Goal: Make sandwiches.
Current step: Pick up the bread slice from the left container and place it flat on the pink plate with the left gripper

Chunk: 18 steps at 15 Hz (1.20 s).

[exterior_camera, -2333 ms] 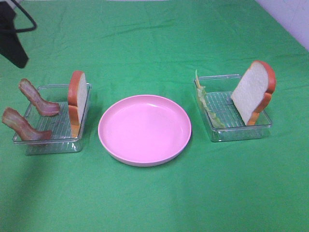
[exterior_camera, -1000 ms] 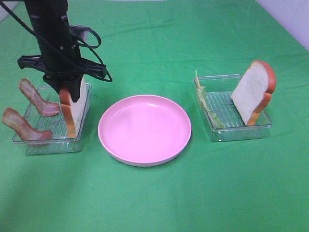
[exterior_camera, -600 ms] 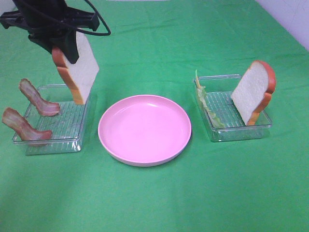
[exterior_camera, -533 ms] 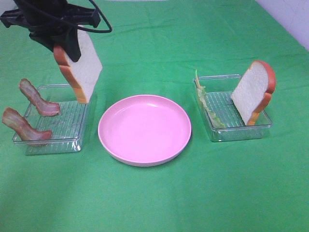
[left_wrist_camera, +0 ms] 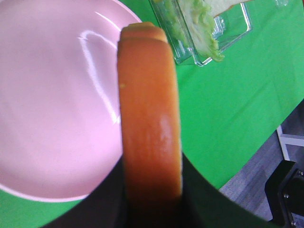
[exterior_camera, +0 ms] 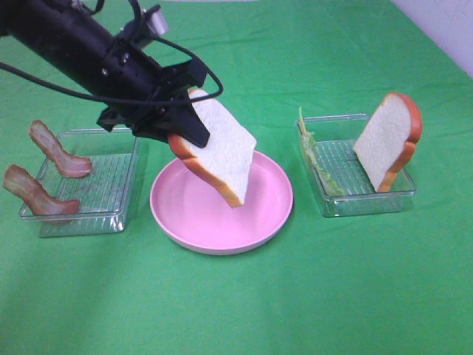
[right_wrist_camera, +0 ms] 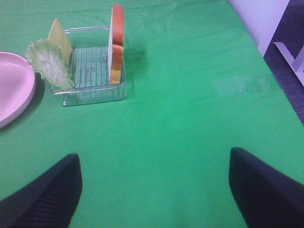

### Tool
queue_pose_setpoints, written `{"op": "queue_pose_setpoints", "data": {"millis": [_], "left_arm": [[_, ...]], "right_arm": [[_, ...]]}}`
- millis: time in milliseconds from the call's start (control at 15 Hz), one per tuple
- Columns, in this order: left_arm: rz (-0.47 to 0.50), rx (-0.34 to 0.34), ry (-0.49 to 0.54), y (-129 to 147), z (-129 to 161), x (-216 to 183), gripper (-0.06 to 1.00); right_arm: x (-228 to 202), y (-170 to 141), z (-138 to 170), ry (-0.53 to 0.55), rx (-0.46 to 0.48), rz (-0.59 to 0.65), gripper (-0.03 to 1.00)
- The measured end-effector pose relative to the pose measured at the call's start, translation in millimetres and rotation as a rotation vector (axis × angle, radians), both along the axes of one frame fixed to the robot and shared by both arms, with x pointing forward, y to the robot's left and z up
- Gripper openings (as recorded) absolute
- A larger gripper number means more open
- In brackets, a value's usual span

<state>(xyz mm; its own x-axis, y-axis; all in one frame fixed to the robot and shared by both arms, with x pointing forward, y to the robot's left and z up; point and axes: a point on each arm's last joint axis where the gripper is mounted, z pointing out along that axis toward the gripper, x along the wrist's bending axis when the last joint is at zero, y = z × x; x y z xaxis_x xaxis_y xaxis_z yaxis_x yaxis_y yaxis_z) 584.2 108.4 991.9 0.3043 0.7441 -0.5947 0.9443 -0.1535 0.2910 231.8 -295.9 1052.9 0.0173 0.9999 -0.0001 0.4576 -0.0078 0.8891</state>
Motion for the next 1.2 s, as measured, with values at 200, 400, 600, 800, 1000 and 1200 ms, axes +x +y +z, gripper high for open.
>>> {"op": "queue_pose_setpoints", "data": {"millis": [200,400,600,800,1000,1200], "left_arm": [[-0.003,-0.046,0.058,-7.9,-36.4,7.6,0.21],[0.019,-0.077,0.134,-13.8,-72.7,13.6,0.21],[0.072,-0.114,0.171,-17.0,-92.7,18.7,0.21],[0.082,-0.125,0.177,-17.8,-94.7,19.4,0.21],[0.076,-0.103,0.150,-16.4,-96.1,20.6,0.37],[0.013,-0.068,0.103,-14.8,-99.8,20.0,0.72]], "right_arm": [[0.0,0.0,0.0,0.000,0.000,0.000,0.80],[0.0,0.0,0.0,0.000,0.000,0.000,0.80],[0.0,0.0,0.0,0.000,0.000,0.000,0.80],[0.0,0.0,0.0,0.000,0.000,0.000,0.80],[0.0,0.0,0.0,0.000,0.000,0.000,0.80],[0.0,0.0,0.0,0.000,0.000,0.000,0.80]]}}
